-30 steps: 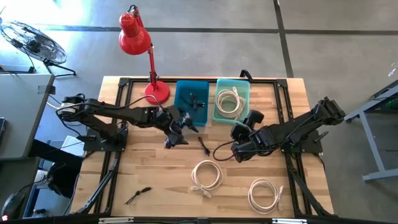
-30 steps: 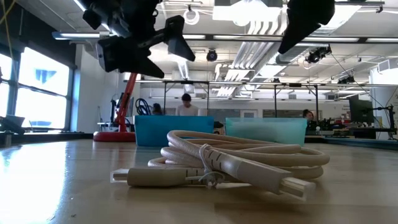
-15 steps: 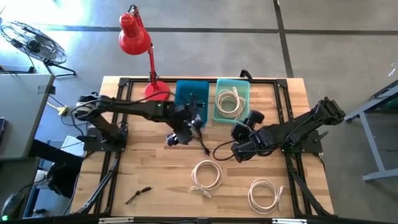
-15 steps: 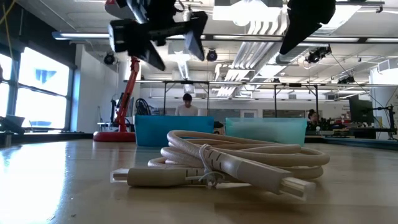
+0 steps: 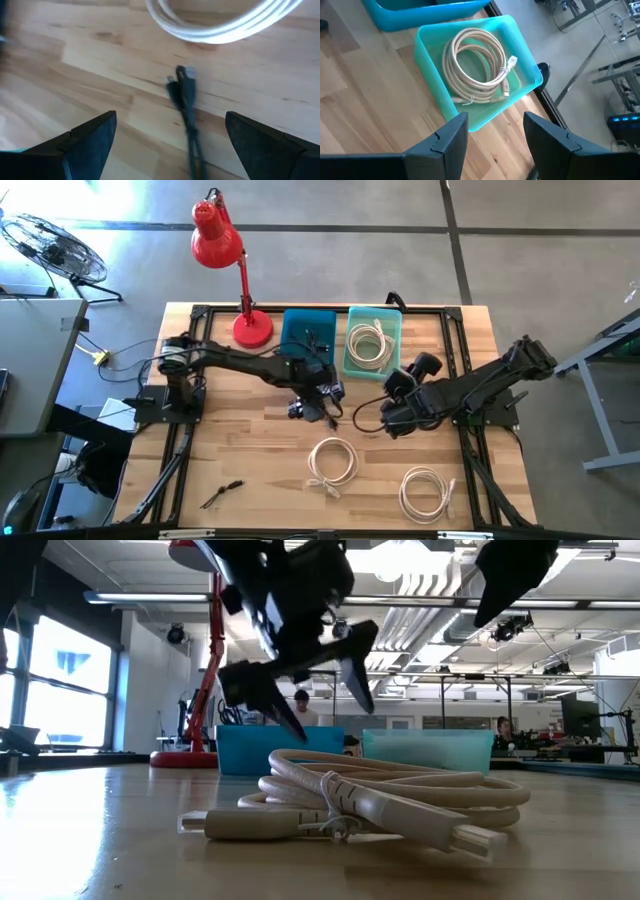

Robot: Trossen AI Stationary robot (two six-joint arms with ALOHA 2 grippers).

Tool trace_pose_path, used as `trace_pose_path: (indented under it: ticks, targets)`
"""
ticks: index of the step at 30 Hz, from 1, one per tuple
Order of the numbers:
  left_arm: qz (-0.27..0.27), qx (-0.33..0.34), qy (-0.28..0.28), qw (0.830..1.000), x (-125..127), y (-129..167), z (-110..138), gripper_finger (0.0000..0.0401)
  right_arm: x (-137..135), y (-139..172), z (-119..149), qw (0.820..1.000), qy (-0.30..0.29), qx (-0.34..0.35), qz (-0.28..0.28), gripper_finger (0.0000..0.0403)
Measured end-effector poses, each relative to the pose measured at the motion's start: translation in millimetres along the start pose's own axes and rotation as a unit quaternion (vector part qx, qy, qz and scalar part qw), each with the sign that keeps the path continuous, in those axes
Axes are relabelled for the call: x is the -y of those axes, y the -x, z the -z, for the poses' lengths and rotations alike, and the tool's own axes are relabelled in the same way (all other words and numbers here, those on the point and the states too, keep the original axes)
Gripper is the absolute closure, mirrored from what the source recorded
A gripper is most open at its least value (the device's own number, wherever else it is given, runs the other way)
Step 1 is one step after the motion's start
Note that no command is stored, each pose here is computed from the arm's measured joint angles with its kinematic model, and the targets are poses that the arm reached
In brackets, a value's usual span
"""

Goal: Pick & Place USB Port
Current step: Put the black charger cable into the blue bin

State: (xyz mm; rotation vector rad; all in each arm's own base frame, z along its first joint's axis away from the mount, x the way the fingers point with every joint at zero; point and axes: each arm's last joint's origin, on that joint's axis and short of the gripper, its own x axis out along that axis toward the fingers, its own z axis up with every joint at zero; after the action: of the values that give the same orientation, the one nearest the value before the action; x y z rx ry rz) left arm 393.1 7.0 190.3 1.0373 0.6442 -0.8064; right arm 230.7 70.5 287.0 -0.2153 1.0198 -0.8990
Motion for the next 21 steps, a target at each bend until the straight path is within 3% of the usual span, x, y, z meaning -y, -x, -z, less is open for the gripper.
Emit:
trace_pose_path:
  ticks: [9, 21]
  targets:
    - [-0.007, -0.045, 0.009, 0.999, 2.6, -21.0, 10.4, 0.003, 2.4, 1.4, -0.7, 1.0, -0.003, 0.013, 0.003, 0.0219]
    - [0.001, -0.055, 0.023, 0.998, 6.0, -32.4, 15.3, 0.003, 2.0, 1.4, -0.9, 1.0, -0.005, 0.012, 0.0, 0.0219]
